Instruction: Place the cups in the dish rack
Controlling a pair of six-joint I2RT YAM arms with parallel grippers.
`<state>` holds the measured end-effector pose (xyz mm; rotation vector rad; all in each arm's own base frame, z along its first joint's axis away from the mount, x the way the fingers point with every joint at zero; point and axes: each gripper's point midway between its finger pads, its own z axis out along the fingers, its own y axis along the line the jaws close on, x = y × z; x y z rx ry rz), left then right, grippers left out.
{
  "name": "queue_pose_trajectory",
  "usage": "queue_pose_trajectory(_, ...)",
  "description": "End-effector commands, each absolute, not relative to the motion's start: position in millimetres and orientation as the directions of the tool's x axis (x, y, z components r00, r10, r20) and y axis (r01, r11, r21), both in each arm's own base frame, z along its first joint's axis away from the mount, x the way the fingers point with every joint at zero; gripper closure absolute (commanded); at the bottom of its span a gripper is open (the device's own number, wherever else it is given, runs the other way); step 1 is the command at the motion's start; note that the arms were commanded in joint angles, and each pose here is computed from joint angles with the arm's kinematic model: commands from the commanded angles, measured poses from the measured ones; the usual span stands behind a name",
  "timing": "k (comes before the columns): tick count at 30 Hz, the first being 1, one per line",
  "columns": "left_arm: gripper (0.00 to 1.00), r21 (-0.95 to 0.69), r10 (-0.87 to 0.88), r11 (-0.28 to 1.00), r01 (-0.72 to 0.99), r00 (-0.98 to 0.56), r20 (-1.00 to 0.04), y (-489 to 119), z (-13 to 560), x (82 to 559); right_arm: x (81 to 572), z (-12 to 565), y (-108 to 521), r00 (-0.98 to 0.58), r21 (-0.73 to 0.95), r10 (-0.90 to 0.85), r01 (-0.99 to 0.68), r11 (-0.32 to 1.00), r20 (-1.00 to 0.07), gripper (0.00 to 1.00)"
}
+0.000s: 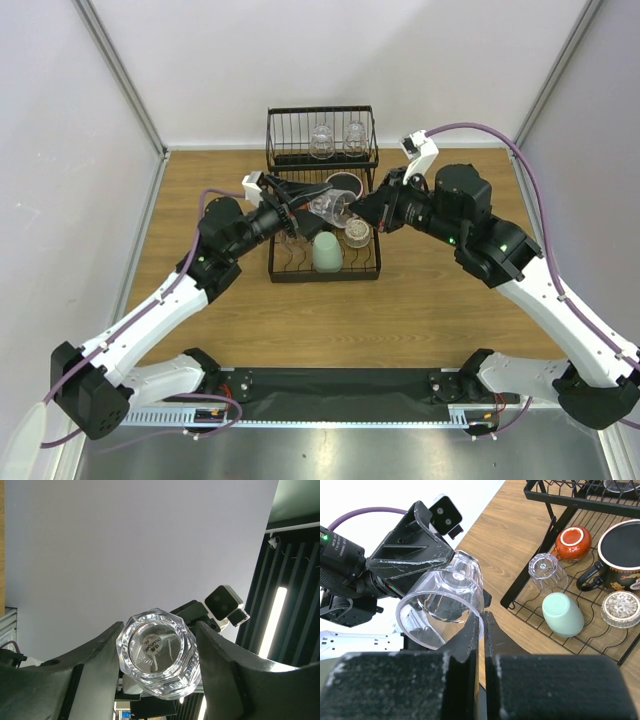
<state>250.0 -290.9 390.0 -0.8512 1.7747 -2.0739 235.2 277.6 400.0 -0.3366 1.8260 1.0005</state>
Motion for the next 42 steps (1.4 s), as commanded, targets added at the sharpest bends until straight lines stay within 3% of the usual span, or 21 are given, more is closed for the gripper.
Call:
queue_pose_trajectory(1,0.59,-0.974,-0.574,-0.220,-0.059,-0.799,0.178,-284.1,412.6,243.5,231.9,411.6,271.2,-0.462,0.502,0.240,-0.610,0.613,-0.854,1.00)
queue_pose_trajectory(3,0.75,-0.978,-0.583,-0.202,-0.053,-0.796,0.164,-282.6,409.8,243.9,236.4,408.0,270.3,-0.465,0.501,0.238,-0.595,0.629,-0.853,1.00)
queue_pose_trajectory(5,0.99,-0.984,-0.593,-0.172,-0.049,-0.792,0.143,-281.2,404.5,243.4,240.9,402.0,268.6,-0.484,0.503,0.228,-0.573,0.647,-0.845,0.82)
queue_pose_trajectory(6,1.00,-0.986,-0.598,-0.160,-0.045,-0.790,0.133,-279.8,404.5,243.8,244.9,401.4,265.1,-0.487,0.506,0.234,-0.558,0.657,-0.841,0.73)
queue_pose_trajectory(7,0.99,-0.992,-0.613,-0.117,-0.039,-0.783,0.103,-278.0,397.8,244.9,245.6,399.0,262.0,-0.496,0.506,0.229,-0.547,0.667,-0.837,0.54)
queue_pose_trajectory(9,1.00,-0.997,-0.638,-0.070,-0.006,-0.768,0.050,-272.8,401.7,247.5,250.3,394.3,256.8,-0.507,0.507,0.229,-0.522,0.686,-0.831,0.36)
queue_pose_trajectory(10,1.00,-0.999,-0.652,-0.020,0.040,-0.758,-0.017,-270.1,401.4,249.4,252.6,388.9,250.3,-0.521,0.510,0.230,-0.494,0.705,-0.822,0.22)
queue_pose_trajectory(13,1.00,-0.989,-0.690,0.124,0.078,-0.710,-0.142,-256.6,395.7,261.6,257.2,380.6,229.3,-0.530,0.489,0.230,-0.421,0.764,-0.816,0.06)
queue_pose_trajectory(17,1.00,-0.938,-0.723,0.325,0.122,-0.606,-0.330,-240.0,401.4,288.2,255.3,367.4,195.1,-0.555,0.441,0.213,-0.316,0.840,-0.804,0.08)
queue_pose_trajectory(20,1.00,-0.838,-0.674,0.500,0.218,-0.510,-0.535,-228.3,422.2,304.6,241.8,358.5,172.0,-0.581,0.434,0.223,-0.252,0.865,-0.783,0.09)
queue_pose_trajectory(21,1.00,-0.765,-0.617,0.609,0.209,-0.482,-0.622,-224.6,407.4,320.5,232.8,357.7,164.2,-0.588,0.434,0.227,-0.238,0.869,-0.776,0.10)
queue_pose_trajectory(24,1.00,-0.656,-0.561,0.721,0.224,-0.366,-0.742,-213.8,424.5,352.0,218.9,354.7,149.3,-0.612,0.440,0.247,-0.186,0.879,-0.751,0.10)
queue_pose_trajectory(32,1.00,-0.420,-0.404,0.878,0.228,-0.115,-0.907,-201.5,462.5,413.7,192.5,344.9,131.5,-0.652,0.453,0.272,-0.123,0.883,-0.708,0.11)
queue_pose_trajectory(42,1.00,-0.211,-0.209,0.975,0.072,-0.031,-0.977,-186.2,440.6,477.2,168.4,358.8,96.0,-0.626,0.419,0.316,-0.018,0.908,-0.712,0.12)
